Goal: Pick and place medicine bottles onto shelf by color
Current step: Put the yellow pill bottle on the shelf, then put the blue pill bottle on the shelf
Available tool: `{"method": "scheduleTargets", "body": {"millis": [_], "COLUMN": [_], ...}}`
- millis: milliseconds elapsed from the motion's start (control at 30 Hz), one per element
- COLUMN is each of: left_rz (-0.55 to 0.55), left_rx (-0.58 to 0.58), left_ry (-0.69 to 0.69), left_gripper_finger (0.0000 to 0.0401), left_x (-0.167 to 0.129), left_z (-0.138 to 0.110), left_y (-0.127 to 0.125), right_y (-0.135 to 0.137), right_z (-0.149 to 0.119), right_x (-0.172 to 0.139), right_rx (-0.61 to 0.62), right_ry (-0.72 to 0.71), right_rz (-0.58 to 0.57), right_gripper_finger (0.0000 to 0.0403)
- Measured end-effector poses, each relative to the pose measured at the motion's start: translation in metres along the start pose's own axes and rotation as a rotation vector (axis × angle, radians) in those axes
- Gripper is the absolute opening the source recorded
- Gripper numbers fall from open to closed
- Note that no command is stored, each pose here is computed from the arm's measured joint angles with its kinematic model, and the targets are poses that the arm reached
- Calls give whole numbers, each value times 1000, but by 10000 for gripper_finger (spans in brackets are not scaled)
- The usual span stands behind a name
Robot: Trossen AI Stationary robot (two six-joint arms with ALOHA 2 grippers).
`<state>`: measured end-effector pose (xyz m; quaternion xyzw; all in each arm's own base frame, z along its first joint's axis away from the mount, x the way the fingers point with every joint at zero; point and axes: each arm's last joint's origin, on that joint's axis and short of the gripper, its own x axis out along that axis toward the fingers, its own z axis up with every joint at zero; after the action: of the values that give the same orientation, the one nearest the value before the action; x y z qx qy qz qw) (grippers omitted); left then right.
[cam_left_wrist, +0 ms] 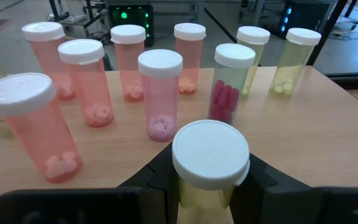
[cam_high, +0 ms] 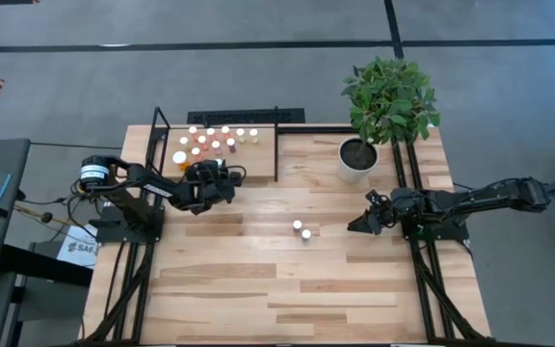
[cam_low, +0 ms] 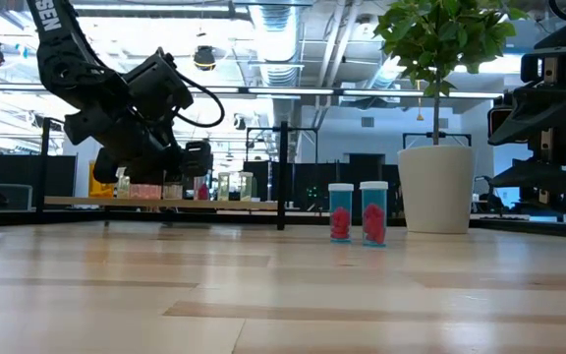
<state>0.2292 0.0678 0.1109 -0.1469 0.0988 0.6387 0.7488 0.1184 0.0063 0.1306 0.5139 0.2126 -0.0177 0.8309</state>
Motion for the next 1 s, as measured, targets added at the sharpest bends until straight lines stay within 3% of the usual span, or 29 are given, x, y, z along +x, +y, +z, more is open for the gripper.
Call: {"method": "scheduleTargets", "body": {"millis": [667,1000], "left_rz": [-12,-59], "left_rx": [-27,-77], "left_ry": [29,30], "left_gripper_finger": [162,232], "left_x": [0,-9], "left_z": [-2,-5], "left_y": [1,-4], "right_y": [0,0], "right_z": [0,0], "right_x": [0,0], "right_rx": [0,0], "right_ry": [0,0], "right_rz": [0,0], "right_gripper_finger": [249,249]}}
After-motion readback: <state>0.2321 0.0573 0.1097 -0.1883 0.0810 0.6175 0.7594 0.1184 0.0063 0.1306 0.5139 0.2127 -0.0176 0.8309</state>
